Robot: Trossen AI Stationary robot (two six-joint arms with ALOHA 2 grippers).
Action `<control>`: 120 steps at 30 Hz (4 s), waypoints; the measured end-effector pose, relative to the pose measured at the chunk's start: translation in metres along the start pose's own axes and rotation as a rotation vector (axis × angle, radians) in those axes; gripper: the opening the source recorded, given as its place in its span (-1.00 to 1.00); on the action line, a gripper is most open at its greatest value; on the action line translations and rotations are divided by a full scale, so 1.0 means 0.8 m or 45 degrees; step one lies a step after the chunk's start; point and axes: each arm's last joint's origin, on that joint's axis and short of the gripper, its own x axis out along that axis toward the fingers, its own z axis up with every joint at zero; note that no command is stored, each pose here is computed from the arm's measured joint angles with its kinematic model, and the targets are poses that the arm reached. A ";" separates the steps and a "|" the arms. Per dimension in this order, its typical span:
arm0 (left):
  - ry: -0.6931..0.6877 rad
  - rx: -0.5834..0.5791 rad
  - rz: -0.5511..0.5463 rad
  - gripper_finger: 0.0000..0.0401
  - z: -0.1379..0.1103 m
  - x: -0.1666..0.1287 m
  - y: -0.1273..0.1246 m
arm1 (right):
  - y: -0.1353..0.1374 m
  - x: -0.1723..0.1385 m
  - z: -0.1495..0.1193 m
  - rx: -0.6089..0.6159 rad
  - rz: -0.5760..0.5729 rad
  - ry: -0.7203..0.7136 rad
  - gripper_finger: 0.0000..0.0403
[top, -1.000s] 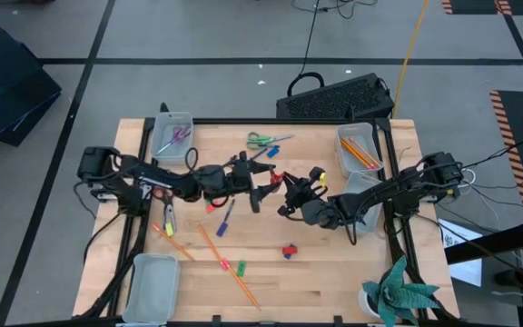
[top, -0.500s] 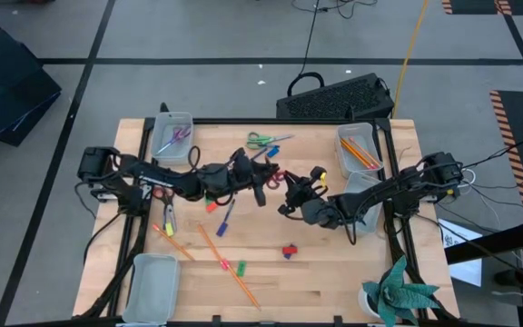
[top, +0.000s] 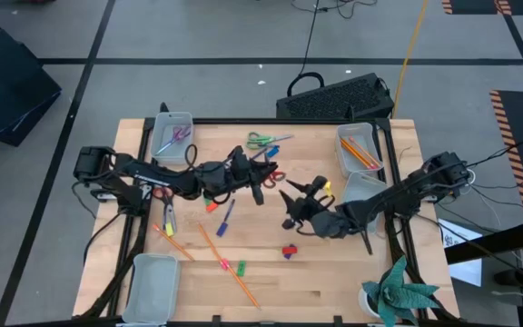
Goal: Sort crayons/erasers/pens/pencils in bins
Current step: Put the red scissor into the top left gray bin, then put the green scissor into the top left gray bin
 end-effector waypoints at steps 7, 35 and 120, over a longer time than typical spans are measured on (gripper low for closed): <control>-0.050 -0.025 -0.160 -0.88 0.011 -0.007 -0.013 | 0.004 -0.006 0.006 0.056 0.101 -0.056 0.04; 0.358 0.251 0.825 -0.88 0.076 -0.125 0.067 | 0.017 -0.039 0.028 0.214 0.306 -0.251 -0.05; 0.416 0.191 0.139 -0.19 -0.005 -0.196 0.103 | -0.194 0.335 -0.091 0.282 0.670 0.792 -0.05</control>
